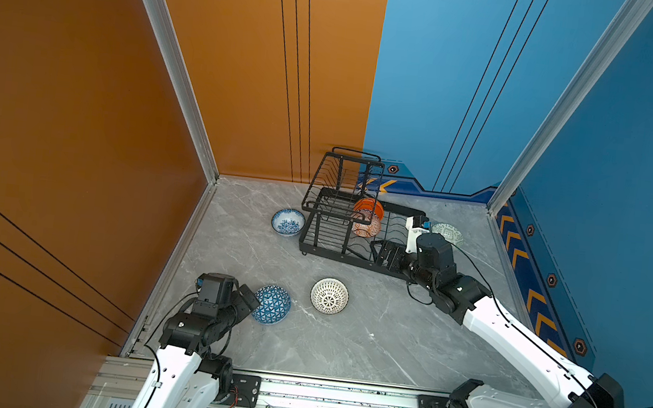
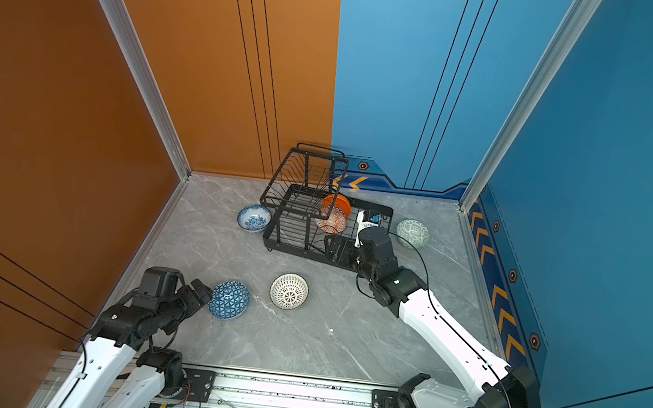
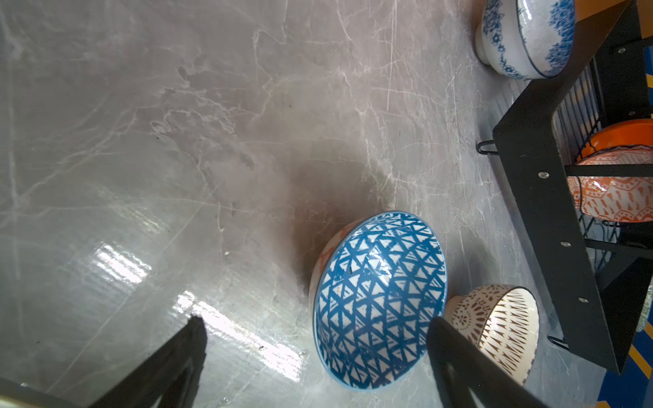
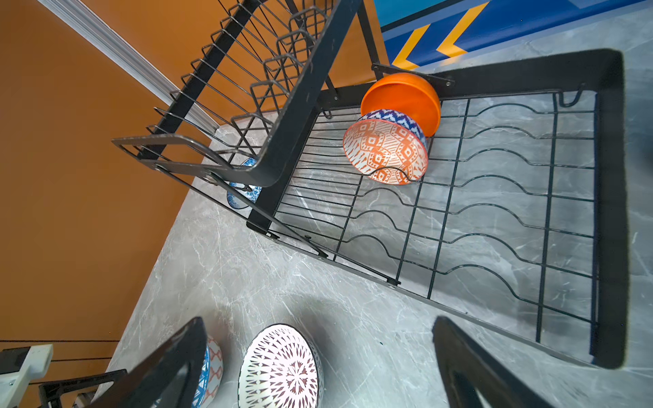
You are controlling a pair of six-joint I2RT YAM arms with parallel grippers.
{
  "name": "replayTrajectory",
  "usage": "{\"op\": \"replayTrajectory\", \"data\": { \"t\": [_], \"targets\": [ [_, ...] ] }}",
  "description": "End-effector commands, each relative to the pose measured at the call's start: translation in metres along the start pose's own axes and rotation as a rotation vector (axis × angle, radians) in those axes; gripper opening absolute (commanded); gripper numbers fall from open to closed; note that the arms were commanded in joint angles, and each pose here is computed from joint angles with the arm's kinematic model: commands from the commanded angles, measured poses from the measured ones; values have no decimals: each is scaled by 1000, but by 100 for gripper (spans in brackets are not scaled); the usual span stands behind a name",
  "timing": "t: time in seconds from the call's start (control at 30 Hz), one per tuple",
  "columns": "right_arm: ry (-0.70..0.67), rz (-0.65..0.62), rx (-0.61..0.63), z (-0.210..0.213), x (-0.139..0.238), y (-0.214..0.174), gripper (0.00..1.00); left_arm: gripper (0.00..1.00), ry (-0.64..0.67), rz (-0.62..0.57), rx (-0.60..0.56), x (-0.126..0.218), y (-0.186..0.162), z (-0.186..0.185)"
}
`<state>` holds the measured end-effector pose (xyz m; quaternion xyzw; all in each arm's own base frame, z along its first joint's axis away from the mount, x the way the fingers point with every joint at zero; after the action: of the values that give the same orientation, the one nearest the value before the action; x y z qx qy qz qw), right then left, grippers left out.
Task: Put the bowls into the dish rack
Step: 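Grasp the blue triangle-pattern bowl's rim with the left gripper and lift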
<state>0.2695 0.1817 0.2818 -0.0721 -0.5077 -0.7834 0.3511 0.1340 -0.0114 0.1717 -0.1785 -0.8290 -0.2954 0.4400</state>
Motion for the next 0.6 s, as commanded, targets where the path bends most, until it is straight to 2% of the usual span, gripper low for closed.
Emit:
{"op": "replayTrajectory", "data": {
  "t": [0.0,0.27,0.53,0.57],
  "targets": [
    [26,-8,13,1,0,3,100,98,52,-19,11,-1,1,5],
    [19,-24,0,-6,4,5,100,98,141,-31,-11,-3,3,9],
    [29,-17,-2,-10,2,0,100,100,162,37,-7,-20,-6,10],
    [31,-12,-4,-10,1,-1,100,97,155,57,-5,-24,-9,10]
  ]
}}
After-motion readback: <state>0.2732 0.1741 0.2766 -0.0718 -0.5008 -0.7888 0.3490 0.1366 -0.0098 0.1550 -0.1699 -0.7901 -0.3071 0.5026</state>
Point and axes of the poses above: each gripper's point midway between its finger pads, its own x axis back along the fingers, its own z axis along the line the jaws close on, y = z × x, the point moved 8 cm from there along x, back along the fingers, and after that the axes turned 1 degree about x, right-handed, at the moved point
